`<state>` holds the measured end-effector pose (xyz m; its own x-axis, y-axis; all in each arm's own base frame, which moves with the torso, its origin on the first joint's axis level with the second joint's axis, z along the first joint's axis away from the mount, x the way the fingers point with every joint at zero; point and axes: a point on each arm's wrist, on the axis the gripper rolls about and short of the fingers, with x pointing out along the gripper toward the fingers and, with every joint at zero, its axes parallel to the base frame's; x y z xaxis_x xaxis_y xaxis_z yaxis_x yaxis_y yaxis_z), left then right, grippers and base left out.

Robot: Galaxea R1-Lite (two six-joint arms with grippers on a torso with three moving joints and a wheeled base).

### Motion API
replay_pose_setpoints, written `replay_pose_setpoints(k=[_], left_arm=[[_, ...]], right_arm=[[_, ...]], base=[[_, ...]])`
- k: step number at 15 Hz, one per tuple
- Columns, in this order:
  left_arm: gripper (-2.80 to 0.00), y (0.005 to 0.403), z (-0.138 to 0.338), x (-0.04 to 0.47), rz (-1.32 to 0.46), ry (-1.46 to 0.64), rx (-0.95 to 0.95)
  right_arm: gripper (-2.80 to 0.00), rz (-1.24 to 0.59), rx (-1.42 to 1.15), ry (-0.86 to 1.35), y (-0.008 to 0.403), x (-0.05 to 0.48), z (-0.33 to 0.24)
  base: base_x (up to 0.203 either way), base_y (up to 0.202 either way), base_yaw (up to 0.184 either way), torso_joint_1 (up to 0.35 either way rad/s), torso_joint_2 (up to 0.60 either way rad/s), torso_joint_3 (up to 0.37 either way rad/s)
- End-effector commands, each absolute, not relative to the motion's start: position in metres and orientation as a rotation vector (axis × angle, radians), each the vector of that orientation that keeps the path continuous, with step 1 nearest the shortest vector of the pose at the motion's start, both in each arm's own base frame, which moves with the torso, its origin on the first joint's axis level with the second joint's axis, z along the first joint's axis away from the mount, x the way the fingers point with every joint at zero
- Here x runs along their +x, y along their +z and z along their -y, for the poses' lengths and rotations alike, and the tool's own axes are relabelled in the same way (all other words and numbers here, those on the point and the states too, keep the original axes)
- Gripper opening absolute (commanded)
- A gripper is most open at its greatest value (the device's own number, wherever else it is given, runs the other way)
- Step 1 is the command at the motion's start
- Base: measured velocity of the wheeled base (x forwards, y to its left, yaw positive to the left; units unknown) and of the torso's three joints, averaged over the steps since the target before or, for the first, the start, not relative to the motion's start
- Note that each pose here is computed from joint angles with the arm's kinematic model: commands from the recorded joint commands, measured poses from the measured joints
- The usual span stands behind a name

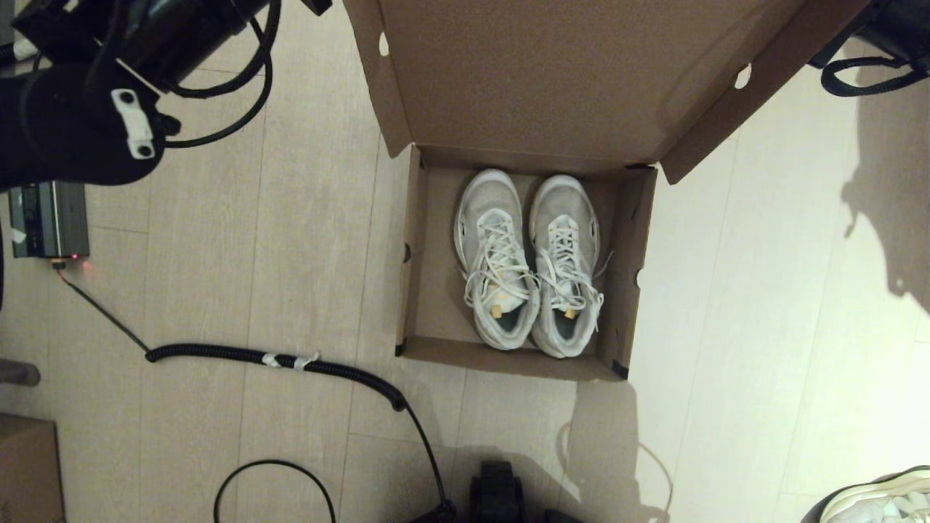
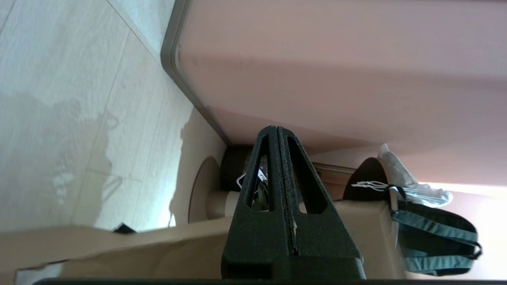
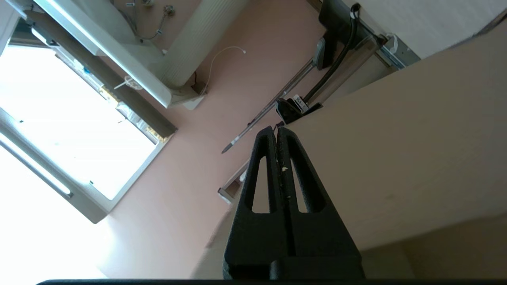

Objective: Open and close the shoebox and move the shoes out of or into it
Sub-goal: Close the shoe box

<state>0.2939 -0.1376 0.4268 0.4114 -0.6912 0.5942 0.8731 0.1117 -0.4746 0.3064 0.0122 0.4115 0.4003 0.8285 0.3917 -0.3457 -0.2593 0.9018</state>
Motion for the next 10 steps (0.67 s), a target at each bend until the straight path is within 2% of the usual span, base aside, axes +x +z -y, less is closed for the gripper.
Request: replay_pose_setpoints(k=[1, 10], left_arm=[[-2.80, 0.435, 0.128, 0.272, 0.261, -1.178, -0.885], [-2.80, 0.405, 0.122, 0.220, 0.146, -1.197, -0.902]], right_arm=[[-2.80, -0.467, 1.412, 1.210, 0.418, 0.287, -0.013], [-2.80, -0.512, 1.399, 1.218, 0.398, 0.243, -0.016]], base=[[0.000, 0.000, 0.000, 0.000, 0.00, 0.000], [0.000, 0.000, 0.000, 0.000, 0.00, 0.000]])
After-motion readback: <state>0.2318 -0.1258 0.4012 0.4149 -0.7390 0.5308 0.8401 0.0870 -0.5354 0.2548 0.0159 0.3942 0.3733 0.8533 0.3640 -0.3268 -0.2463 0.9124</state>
